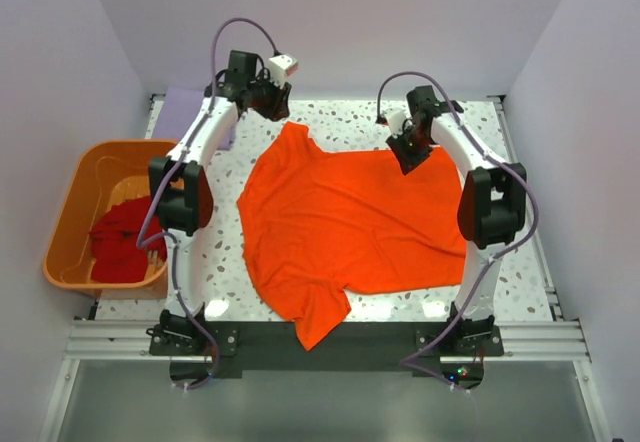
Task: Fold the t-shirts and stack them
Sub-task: Flatten the tshirt out
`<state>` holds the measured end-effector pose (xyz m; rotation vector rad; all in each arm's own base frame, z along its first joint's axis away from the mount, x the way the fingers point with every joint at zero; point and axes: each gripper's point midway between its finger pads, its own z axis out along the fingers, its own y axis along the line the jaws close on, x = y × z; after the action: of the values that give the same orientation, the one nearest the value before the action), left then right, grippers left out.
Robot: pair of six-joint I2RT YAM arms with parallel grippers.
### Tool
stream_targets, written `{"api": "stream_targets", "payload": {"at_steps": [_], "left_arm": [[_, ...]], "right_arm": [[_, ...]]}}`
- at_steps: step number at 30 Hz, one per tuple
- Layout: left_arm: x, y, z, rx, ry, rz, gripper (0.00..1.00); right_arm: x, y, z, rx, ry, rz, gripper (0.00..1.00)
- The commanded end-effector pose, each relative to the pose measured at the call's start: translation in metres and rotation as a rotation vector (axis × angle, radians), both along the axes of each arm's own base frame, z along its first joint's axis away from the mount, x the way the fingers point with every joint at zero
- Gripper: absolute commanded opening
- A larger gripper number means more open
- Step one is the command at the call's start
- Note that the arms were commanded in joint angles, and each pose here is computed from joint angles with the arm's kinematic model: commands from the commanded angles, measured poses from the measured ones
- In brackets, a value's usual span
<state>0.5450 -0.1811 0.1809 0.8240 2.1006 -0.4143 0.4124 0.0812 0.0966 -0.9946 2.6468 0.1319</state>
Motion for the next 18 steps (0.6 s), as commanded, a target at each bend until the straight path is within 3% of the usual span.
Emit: {"api": "stream_targets", "payload": {"at_steps": [1,4,9,18], "left_arm": [[0.032,-0.044,0.019,-0.151,-0.090,-0.005,0.37],[0.041,-0.070,0.020,-0.160,-0.158,-0.020,0.30],[0.050,-0.096,-0.021,-0.100,-0.133,0.014,0.19],[0.052,-0.099,-0.079,0.018,-0.087,0.073,0.22]], "right_arm": [[0.046,0.012,0.007,0.065,-0.120,-0.094,0.22],[0.056,0.012,-0.008,0.056,-0.114,-0.111,0.20],[0.055,0.003,-0.027,0.039,-0.090,-0.149,0.18],[0.046,-0.004,-0.033,0.049,-0.066,-0.178,0.18]]}}
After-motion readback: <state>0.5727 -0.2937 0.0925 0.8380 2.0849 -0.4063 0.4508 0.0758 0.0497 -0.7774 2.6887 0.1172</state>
